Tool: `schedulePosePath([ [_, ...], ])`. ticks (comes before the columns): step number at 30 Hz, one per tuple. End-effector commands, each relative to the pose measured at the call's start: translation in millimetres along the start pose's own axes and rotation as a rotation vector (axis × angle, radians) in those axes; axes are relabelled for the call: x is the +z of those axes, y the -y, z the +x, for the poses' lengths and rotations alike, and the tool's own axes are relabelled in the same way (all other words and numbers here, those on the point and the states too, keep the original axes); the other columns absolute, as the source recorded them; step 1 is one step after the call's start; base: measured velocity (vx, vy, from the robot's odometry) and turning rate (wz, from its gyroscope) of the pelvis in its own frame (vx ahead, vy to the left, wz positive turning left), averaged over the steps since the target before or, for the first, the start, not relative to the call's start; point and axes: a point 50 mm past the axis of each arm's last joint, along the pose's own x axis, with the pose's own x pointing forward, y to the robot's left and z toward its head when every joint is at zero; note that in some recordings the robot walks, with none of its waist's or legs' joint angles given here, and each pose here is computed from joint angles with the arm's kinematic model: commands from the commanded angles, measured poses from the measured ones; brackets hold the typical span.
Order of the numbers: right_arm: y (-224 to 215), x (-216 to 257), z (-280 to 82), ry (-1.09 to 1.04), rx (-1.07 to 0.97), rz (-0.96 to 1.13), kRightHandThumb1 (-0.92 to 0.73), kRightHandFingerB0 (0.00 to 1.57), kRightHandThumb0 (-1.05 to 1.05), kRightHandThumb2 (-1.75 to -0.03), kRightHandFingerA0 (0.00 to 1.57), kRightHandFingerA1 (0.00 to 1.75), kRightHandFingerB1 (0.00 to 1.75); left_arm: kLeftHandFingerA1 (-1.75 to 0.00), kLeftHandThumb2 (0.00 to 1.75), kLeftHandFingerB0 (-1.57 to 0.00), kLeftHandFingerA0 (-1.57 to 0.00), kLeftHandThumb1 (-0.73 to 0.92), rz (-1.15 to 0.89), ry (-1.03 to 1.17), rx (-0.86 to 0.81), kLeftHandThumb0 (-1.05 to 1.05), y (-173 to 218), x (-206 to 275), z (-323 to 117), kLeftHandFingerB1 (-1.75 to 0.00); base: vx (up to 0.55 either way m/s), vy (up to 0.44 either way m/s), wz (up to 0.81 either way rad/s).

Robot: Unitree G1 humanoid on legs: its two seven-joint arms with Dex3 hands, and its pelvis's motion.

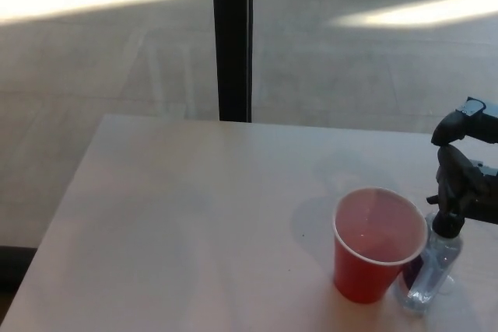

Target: The robot uses its right hand fist to press the hand soap kept in the middle of the table to get liquid hand soap out

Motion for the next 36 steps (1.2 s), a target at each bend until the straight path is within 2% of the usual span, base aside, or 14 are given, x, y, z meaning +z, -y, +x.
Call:
schedulePosePath([
  [1,2.7,-28.9,-5.0,-0.129,-0.022,0.011,-0.59,0.79,-0.17,-1.18,0.98,1.75,1.52,-0.87,0.90,-0.49,-0.69,0.52,-0.013,-0.011,0.021,-0.24,-4.6,-0.1,0.6,-0.76,0.00,0.000,0.00],
  [4,3.0,-32.4,-5.9,-0.137,-0.030,0.025,-0.63,0.80,-0.15,-1.12,0.98,1.75,1.51,-0.87,0.90,-0.47,-0.68,0.52,-0.014,-0.010,0.020,-0.24,-3.9,0.2,0.5,-0.75,0.00,0.000,0.00],
  [5,3.0,-33.3,-6.1,-0.140,-0.031,0.023,-0.62,0.78,-0.16,-1.13,0.97,1.75,1.52,-0.89,0.97,-0.48,-0.75,0.47,-0.005,-0.008,0.020,-0.24,-3.9,-0.1,0.5,-0.74,0.00,0.000,0.00],
  [6,2.9,-35.1,-6.3,-0.144,-0.037,0.022,-0.62,0.79,-0.16,-1.13,0.99,1.75,1.49,-0.91,0.91,-0.49,-0.75,0.52,0.008,-0.006,0.020,-0.24,-3.8,-0.6,0.6,-0.76,0.00,0.000,0.00],
  [9,2.7,-38.2,-5.8,-0.142,-0.054,0.034,-0.64,0.79,-0.16,-1.08,0.99,1.75,1.45,-0.91,0.92,-0.48,-0.74,0.51,-0.005,-0.008,0.023,-0.24,-3.8,-0.1,0.8,-0.76,0.00,0.000,0.00],
  [12,2.1,-39.2,-5.5,-0.139,-0.054,0.034,-0.65,0.78,-0.17,-1.08,0.98,1.75,1.44,-0.86,0.93,-0.47,-0.69,0.51,0.001,-0.003,0.018,-0.24,-4.0,0.3,0.6,-0.74,0.00,0.000,0.00],
  [18,0.4,-42.8,-4.3,-0.133,-0.064,0.040,-0.64,0.82,-0.14,-1.12,1.01,1.75,1.39,-0.88,0.92,-0.45,-0.71,0.52,-0.001,-0.006,0.019,-0.24,-3.9,0.2,0.7,-0.73,0.00,0.000,0.00],
  [22,-0.8,-46.5,-6.1,-0.133,-0.073,0.036,-0.62,0.82,-0.14,-1.16,1.02,1.75,1.39,-0.87,0.93,-0.46,-0.71,0.52,0.005,-0.002,0.016,-0.25,-3.1,-0.3,0.5,-0.74,0.00,0.000,0.00],
  [28,-0.8,-54.9,-6.9,-0.140,-0.056,0.023,-0.60,0.78,-0.18,-1.19,1.01,1.75,1.52,-0.91,0.94,-0.54,-0.74,0.51,0.012,0.004,0.015,-0.25,-3.2,2.2,0.1,-0.79,0.00,0.000,0.00],
  [36,-4.7,-63.2,-11.5,-0.179,-0.035,0.004,-0.56,0.78,-0.17,-1.24,1.00,1.75,1.56,-0.90,0.94,-0.47,-0.72,0.52,-0.006,0.001,0.018,-0.24,-2.8,5.7,1.4,-0.75,0.00,0.000,0.00],
])
